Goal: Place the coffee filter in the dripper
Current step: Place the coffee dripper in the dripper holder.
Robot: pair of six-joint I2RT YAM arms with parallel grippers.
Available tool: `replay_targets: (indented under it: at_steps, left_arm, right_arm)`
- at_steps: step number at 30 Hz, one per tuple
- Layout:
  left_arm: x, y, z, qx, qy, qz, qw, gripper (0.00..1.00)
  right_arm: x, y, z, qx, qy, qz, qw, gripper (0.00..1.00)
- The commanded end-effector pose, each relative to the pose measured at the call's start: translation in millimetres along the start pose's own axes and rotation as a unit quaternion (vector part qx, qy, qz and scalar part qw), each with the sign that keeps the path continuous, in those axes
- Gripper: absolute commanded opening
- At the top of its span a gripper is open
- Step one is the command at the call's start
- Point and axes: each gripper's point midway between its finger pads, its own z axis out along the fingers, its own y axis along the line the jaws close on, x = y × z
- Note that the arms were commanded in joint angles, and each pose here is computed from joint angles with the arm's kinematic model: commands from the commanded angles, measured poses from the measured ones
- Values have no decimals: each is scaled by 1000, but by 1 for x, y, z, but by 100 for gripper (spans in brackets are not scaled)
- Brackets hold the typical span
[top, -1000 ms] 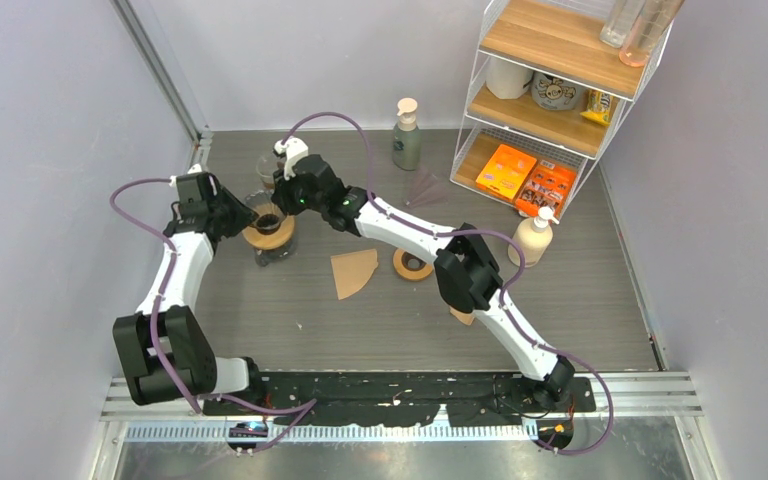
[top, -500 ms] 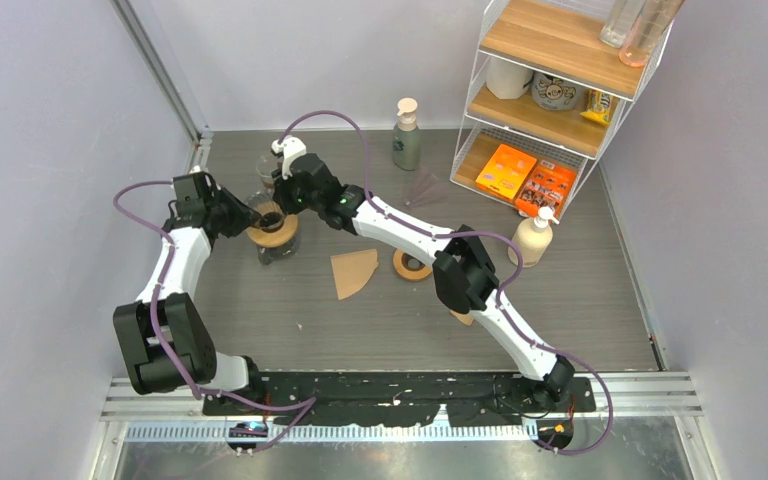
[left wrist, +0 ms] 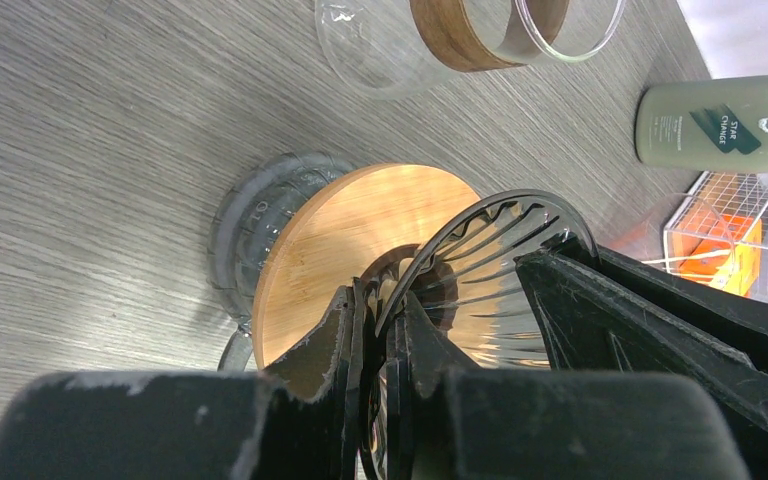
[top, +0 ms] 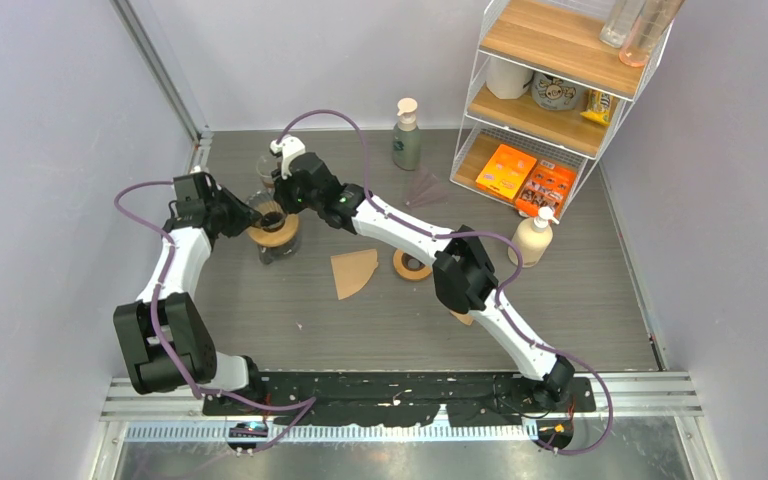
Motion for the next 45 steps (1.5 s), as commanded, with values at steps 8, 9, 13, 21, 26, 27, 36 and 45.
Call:
replay_targets:
  at_steps: [8, 9, 13, 21, 26, 27, 36, 45]
  left_arm:
    - [31, 36, -11, -97, 62, -26, 993, 16]
    - [29, 33, -13, -93, 58, -23, 994, 18]
    - [21, 22, -17, -81, 47, -14, 995, 24]
    - [2, 6, -26, -69, 25, -2, 997, 32]
    - [-4, 0, -35, -65, 11, 3, 998, 42]
    - [-6, -1, -37, -65, 7, 4, 998, 44]
    - [-23, -17, -71, -49, -43, 21, 998, 78]
    - [-20, -52, -134, 23, -108, 74, 991, 99]
  right_arm:
    - [25, 38, -1, -40, 29, -8, 999, 12]
    - [19, 39, -2, -41, 23, -8, 999, 14]
    - [0, 37, -5, -29, -5, -7, 1000, 18]
    - [-41, 38, -13, -14, -62, 15, 998, 28]
    - [-52, 35, -18, -5, -75, 18, 997, 41]
    - [-53, 34, -18, -2, -77, 18, 997, 42]
    - [-97, 37, -41, 3, -125, 21, 992, 77]
    - [-152, 35, -115, 2, -199, -18, 980, 95]
